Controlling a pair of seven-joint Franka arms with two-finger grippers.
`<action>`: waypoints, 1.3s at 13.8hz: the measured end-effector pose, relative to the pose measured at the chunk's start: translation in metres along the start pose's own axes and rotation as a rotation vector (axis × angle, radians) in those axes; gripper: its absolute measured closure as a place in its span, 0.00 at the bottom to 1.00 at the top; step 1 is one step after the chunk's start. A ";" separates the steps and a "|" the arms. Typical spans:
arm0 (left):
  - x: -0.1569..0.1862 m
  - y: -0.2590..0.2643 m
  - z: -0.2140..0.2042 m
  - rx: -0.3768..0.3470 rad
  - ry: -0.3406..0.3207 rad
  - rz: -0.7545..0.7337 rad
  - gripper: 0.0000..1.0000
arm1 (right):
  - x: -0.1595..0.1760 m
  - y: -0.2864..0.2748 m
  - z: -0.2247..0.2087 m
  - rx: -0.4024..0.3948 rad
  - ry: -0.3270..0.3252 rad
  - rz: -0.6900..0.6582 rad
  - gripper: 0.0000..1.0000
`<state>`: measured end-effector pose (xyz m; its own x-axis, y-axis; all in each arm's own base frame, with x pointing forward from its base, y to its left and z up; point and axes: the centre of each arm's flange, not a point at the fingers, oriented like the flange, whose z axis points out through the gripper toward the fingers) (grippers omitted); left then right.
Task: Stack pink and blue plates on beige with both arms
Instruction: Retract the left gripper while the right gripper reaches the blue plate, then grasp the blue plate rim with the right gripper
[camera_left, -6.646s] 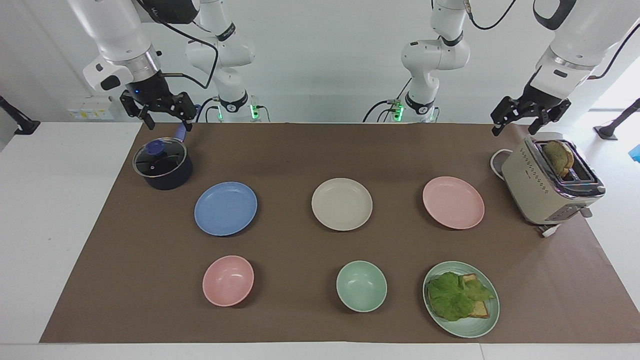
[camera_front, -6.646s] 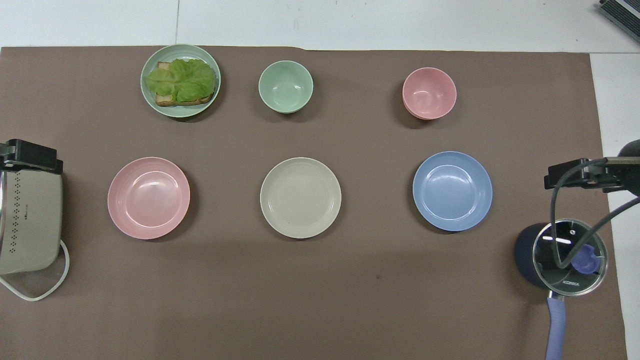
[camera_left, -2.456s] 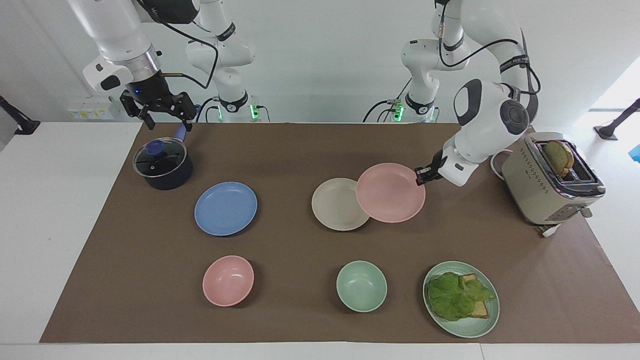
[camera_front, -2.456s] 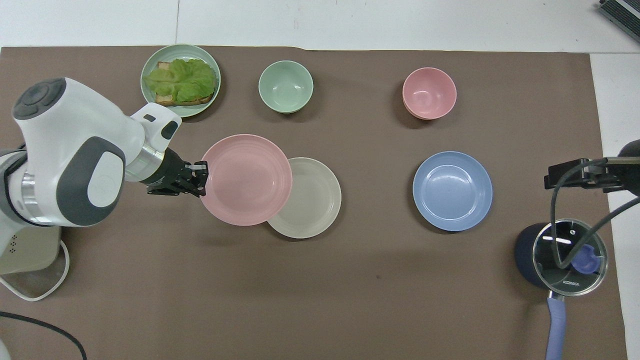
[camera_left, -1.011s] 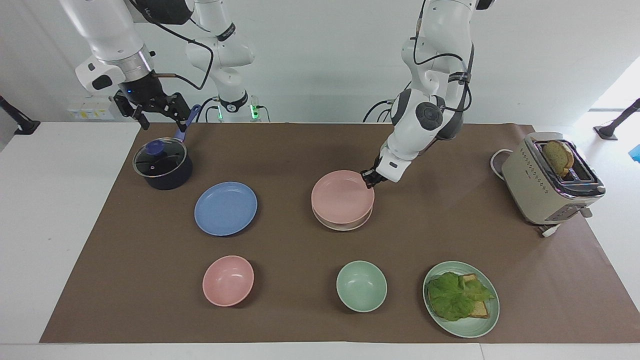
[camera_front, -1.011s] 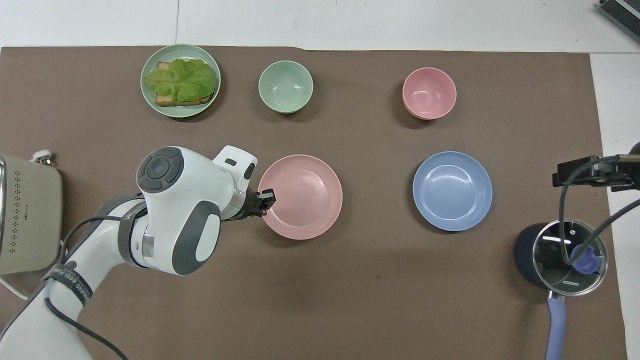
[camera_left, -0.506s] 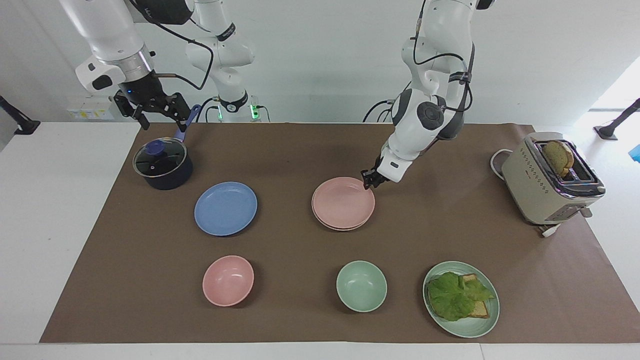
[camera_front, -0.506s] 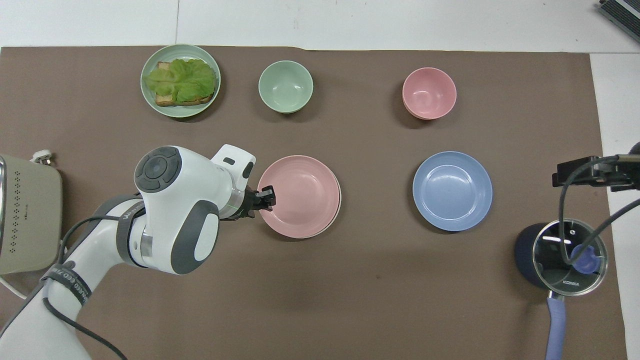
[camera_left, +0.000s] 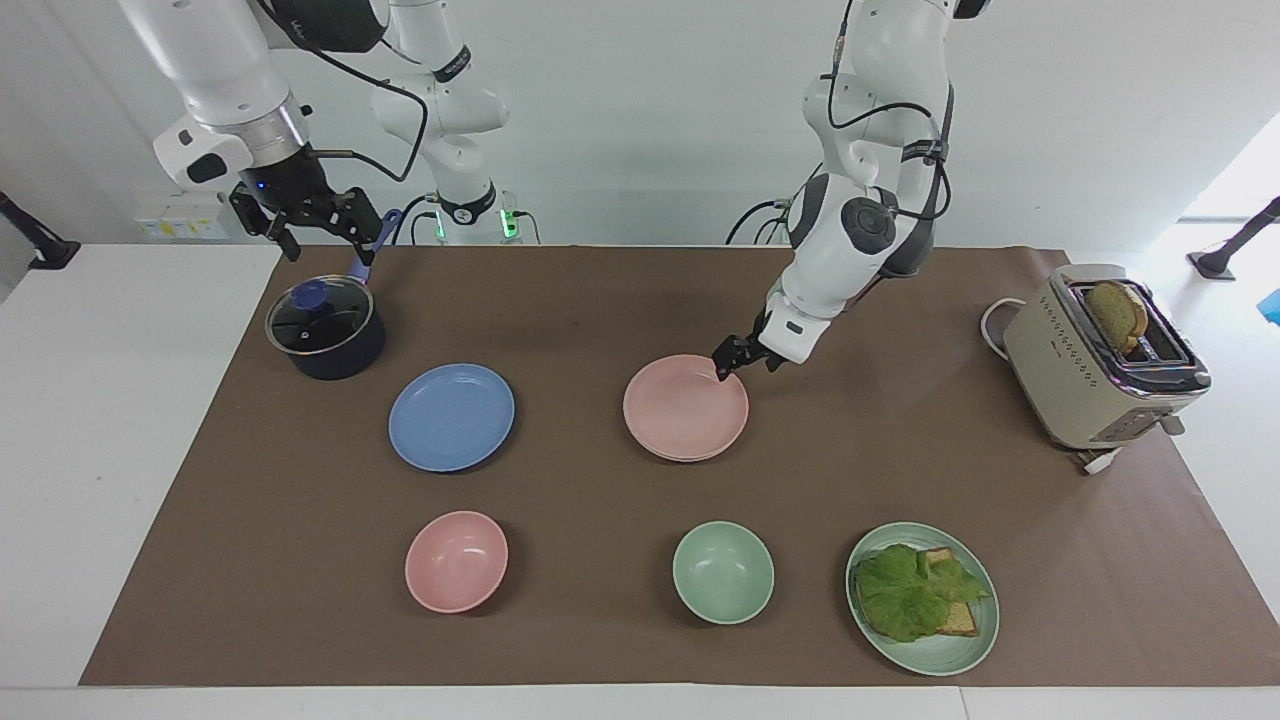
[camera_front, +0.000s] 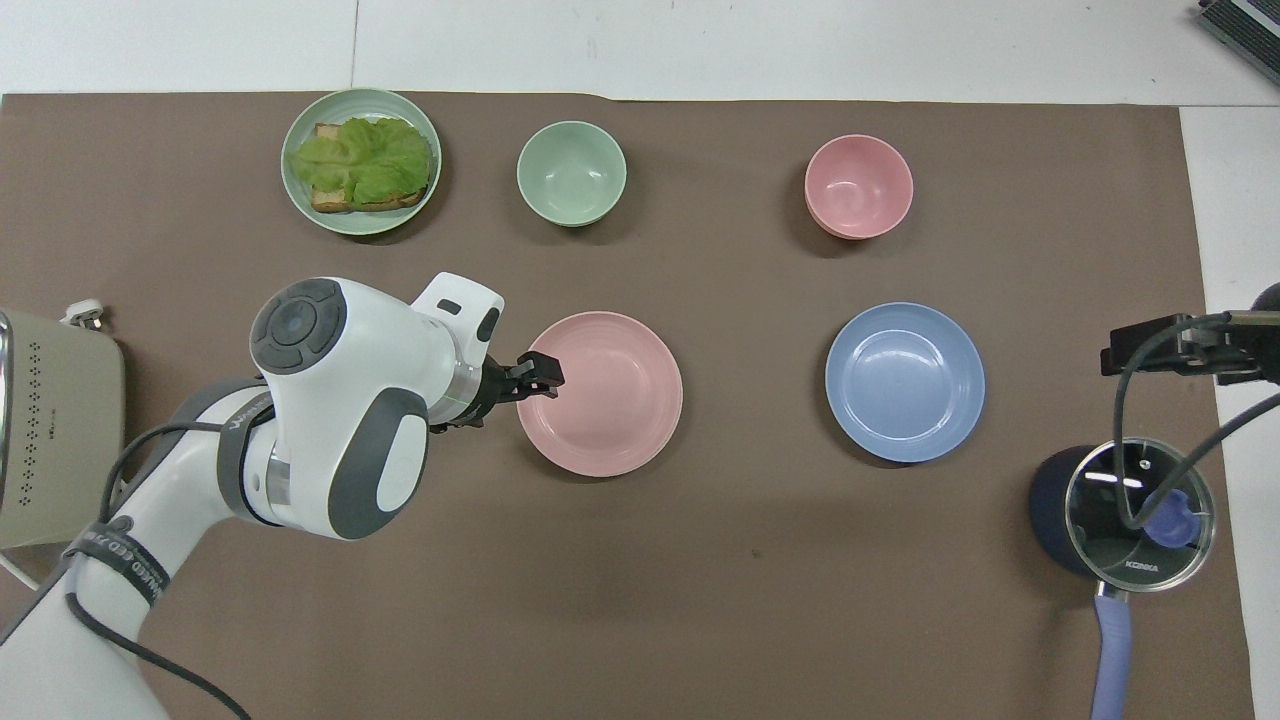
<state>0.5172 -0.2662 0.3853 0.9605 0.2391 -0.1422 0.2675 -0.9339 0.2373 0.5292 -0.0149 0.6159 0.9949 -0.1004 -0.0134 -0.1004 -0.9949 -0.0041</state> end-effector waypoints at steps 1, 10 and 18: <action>0.008 -0.006 -0.014 0.009 -0.006 0.016 0.00 | 0.002 0.000 0.007 0.000 0.005 0.000 0.00; 0.072 -0.150 -0.213 0.142 0.067 0.148 0.00 | 0.035 0.016 0.124 -0.009 0.018 -0.021 0.00; 0.052 -0.169 -0.289 0.260 0.045 0.247 0.00 | 0.058 0.025 0.272 0.057 0.020 -0.034 0.00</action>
<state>0.5441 -0.0193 0.6156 0.9977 0.0037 -0.0672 0.0041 -1.0000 0.0059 0.5812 -0.0444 0.3431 0.9977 -0.0668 0.0073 -0.0662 -0.9959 -0.0612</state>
